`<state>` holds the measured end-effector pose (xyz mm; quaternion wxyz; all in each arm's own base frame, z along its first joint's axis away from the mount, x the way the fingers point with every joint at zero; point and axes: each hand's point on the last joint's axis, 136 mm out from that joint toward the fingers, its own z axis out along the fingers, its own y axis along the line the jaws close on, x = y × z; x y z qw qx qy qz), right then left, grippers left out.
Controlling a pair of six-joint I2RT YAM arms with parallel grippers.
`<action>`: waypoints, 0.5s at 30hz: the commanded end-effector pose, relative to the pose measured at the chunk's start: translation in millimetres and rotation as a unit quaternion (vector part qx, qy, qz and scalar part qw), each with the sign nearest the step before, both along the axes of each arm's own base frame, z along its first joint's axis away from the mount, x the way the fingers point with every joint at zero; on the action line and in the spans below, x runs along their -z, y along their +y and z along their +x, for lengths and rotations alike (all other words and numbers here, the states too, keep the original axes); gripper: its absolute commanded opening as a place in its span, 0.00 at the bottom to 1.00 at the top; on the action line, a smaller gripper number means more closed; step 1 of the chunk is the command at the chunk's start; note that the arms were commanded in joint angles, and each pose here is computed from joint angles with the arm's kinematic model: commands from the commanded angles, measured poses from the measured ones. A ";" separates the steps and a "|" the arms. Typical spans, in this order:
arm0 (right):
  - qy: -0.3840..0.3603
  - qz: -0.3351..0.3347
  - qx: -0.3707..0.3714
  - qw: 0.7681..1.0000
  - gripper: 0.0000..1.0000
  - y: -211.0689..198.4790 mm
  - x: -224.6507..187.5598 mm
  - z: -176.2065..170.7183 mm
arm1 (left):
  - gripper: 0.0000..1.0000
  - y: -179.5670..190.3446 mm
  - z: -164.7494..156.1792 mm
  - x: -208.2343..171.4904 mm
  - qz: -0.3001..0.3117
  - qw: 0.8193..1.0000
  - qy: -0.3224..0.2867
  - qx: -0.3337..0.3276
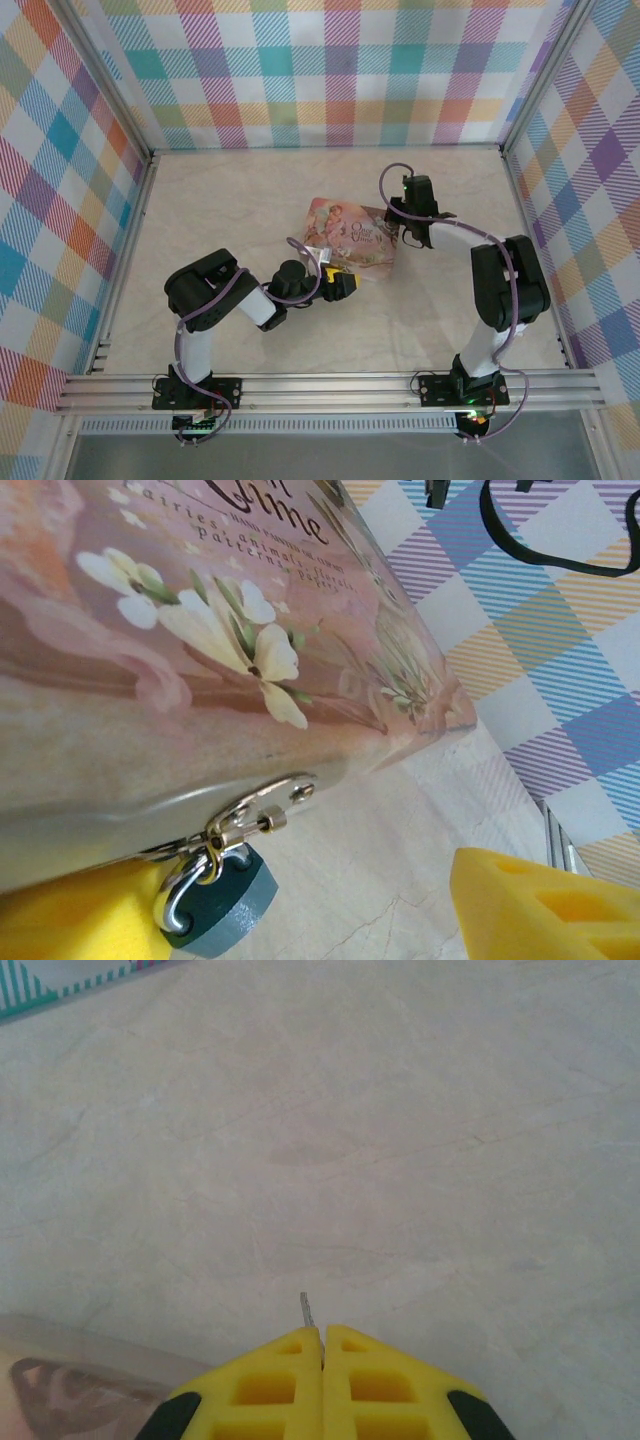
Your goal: Unlock the padlock with the key
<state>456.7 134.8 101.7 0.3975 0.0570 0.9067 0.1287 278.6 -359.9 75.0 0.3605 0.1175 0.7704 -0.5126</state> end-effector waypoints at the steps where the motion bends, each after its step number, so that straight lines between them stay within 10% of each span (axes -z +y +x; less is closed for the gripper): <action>1: 0.062 0.010 -0.067 0.996 0.00 29.0 -0.6 -32.6 | 0.69 -4.9 10.3 -59.3 -0.071 0.994 -0.082 -0.005; 15: 0.064 -0.034 0.031 0.997 0.00 -37.4 -25.7 -49.8 | 0.68 -3.4 8.8 -48.6 -0.059 0.996 -0.071 -0.003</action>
